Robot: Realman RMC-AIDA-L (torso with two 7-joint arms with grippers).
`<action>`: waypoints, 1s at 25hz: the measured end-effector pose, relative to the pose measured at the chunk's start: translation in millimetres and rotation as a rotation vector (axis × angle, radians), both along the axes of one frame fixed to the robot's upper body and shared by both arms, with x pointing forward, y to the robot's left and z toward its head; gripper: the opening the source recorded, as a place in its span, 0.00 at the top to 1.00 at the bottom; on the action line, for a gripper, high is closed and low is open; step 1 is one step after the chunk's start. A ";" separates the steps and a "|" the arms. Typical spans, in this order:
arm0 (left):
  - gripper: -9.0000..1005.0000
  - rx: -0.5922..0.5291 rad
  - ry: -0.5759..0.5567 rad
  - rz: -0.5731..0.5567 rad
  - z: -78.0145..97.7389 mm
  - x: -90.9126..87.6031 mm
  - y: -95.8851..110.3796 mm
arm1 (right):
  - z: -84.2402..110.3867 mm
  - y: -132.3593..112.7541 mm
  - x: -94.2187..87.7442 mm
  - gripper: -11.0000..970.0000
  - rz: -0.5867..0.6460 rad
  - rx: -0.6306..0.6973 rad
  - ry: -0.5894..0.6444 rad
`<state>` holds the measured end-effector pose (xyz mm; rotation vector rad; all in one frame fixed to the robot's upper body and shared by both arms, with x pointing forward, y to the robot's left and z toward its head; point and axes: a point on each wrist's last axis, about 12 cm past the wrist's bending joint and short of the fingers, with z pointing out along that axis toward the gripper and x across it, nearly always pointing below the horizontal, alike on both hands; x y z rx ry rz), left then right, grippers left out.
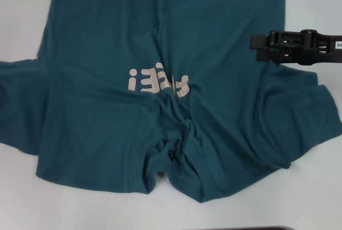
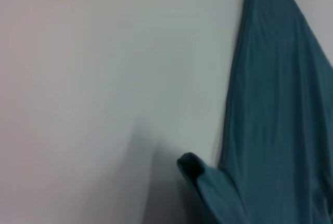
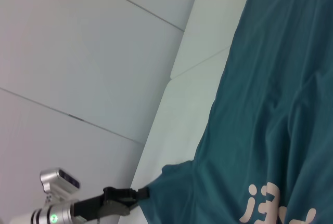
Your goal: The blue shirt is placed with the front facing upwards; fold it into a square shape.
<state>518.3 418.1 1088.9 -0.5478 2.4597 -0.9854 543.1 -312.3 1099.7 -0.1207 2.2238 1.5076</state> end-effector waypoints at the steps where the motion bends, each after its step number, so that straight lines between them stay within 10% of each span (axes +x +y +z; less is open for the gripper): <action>1: 0.99 0.018 0.000 -0.014 4.7 4.2 1.4 | 0.0 0.0 0.0 0.03 0.000 0.000 0.000; 15: 0.98 0.176 0.030 -0.047 38.0 19.7 7.3 | -0.6 0.3 -0.4 0.03 0.003 -0.003 0.012; 25: 0.97 0.056 0.028 -0.152 43.3 16.5 -18.0 | 0.1 1.6 1.5 0.02 0.005 -0.007 0.011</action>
